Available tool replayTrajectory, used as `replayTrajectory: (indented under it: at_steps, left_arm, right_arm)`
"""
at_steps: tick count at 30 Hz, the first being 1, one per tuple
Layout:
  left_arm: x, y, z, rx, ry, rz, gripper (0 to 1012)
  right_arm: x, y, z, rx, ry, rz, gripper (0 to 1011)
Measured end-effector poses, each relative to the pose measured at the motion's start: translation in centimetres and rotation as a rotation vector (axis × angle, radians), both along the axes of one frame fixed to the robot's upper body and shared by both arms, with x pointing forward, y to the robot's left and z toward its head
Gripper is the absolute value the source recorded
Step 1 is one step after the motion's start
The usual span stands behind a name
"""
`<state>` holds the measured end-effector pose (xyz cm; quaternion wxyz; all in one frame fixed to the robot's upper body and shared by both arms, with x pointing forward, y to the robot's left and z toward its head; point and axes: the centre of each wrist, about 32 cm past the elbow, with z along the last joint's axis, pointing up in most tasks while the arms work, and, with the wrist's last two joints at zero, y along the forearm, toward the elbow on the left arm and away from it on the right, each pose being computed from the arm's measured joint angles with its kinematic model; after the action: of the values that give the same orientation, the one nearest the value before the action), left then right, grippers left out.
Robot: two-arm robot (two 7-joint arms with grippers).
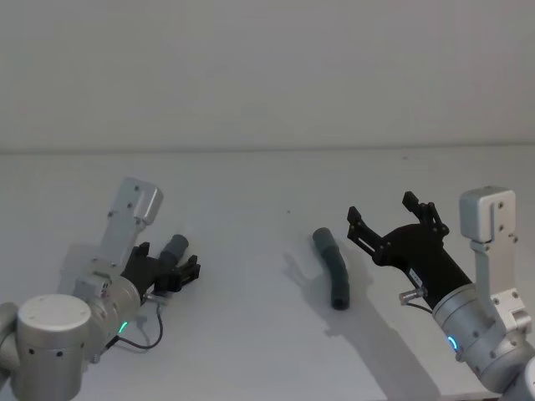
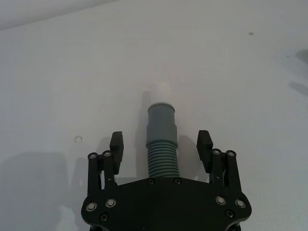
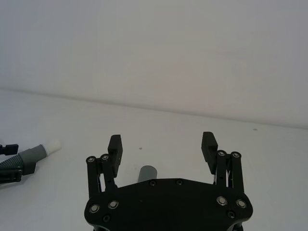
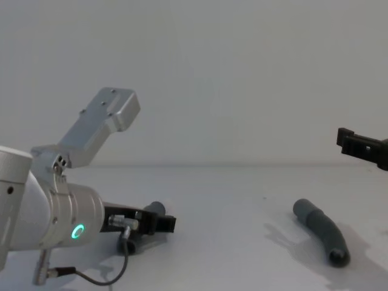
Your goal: Use both hands to pick up one end of the pipe from the table, align the ends, and insert them.
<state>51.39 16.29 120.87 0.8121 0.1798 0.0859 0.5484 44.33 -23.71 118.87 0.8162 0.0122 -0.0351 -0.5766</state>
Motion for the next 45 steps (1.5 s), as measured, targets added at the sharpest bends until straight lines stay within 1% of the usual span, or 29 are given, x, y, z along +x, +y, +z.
replayTrajectory:
  at_steps: [1,2,3,4,5,7,10,12,13,15,18,19,28,35,39,42,43,45]
  left_arm:
    - [0.01,-0.05,-0.05,0.001,0.001,-0.001,890]
    - [0.01,-0.09,-0.07,0.001,0.002,-0.001,881]
    - [0.01,-0.12,-0.08,0.002,0.002,-0.001,839]
    - [0.02,-0.19,-0.11,0.002,0.003,-0.001,839]
    - [0.02,-0.22,-0.13,0.002,0.003,-0.002,785]
    - [0.0,-0.32,-0.2,0.001,0.005,-0.002,754]
    - [-0.05,-0.44,-0.28,0.001,0.006,-0.001,632]
    - [-0.07,-0.5,-0.33,0.0,0.007,-0.001,586]
    - [-0.09,-0.54,-0.36,0.0,0.008,-0.001,525]
    - [-0.14,-0.62,-0.42,0.0,0.009,0.001,485]
    - [-0.21,-0.74,-0.51,0.0,0.011,0.003,383]
    - [-0.22,-0.76,-0.53,0.0,0.011,0.005,333]
    - [-0.27,-0.82,-0.66,0.003,0.007,0.008,327]
    - [-0.15,-0.65,-0.77,0.005,-0.013,0.003,327]
    - [0.07,-0.39,-0.69,0.005,-0.039,-0.011,327]
    - [0.36,-0.12,-0.46,0.003,-0.073,-0.04,327]
    - [0.36,-0.12,-0.46,0.003,-0.073,-0.04,327]
    - [0.6,0.11,-0.26,0.002,-0.095,-0.063,327]
  right_arm:
    - [0.0,0.0,0.0,0.0,0.0,0.0,1000]
    - [0.0,0.0,0.0,0.0,0.0,0.0,1000]
    - [0.0,0.0,0.0,0.0,0.0,0.0,1000]
    - [0.0,0.0,0.0,0.0,0.0,0.0,999]
    - [0.0,0.0,0.0,0.0,0.0,0.0,1000]
    - [0.0,0.0,0.0,0.0,0.0,0.0,1000]
    - [0.0,0.0,0.0,0.0,0.0,0.0,1000]
    - [0.0,0.0,0.0,0.0,0.0,0.0,999]
    - [0.0,0.0,0.0,0.0,0.0,0.0,1000]
    - [0.0,0.0,0.0,0.0,0.0,0.0,1000]
    - [0.0,0.0,0.0,0.0,0.0,0.0,1000]
    - [0.0,0.0,0.0,0.0,0.0,0.0,1000]
    - [0.0,0.0,0.0,0.0,0.0,0.0,1000]
    - [0.0,0.0,0.0,0.0,0.0,0.0,1000]
    - [0.0,0.0,0.0,0.0,0.0,0.0,1000]
    - [0.0,0.0,0.0,0.0,0.0,0.0,1000]
    - [0.0,0.0,0.0,0.0,0.0,0.0,999]
    - [0.0,0.0,0.0,0.0,0.0,0.0,1000]
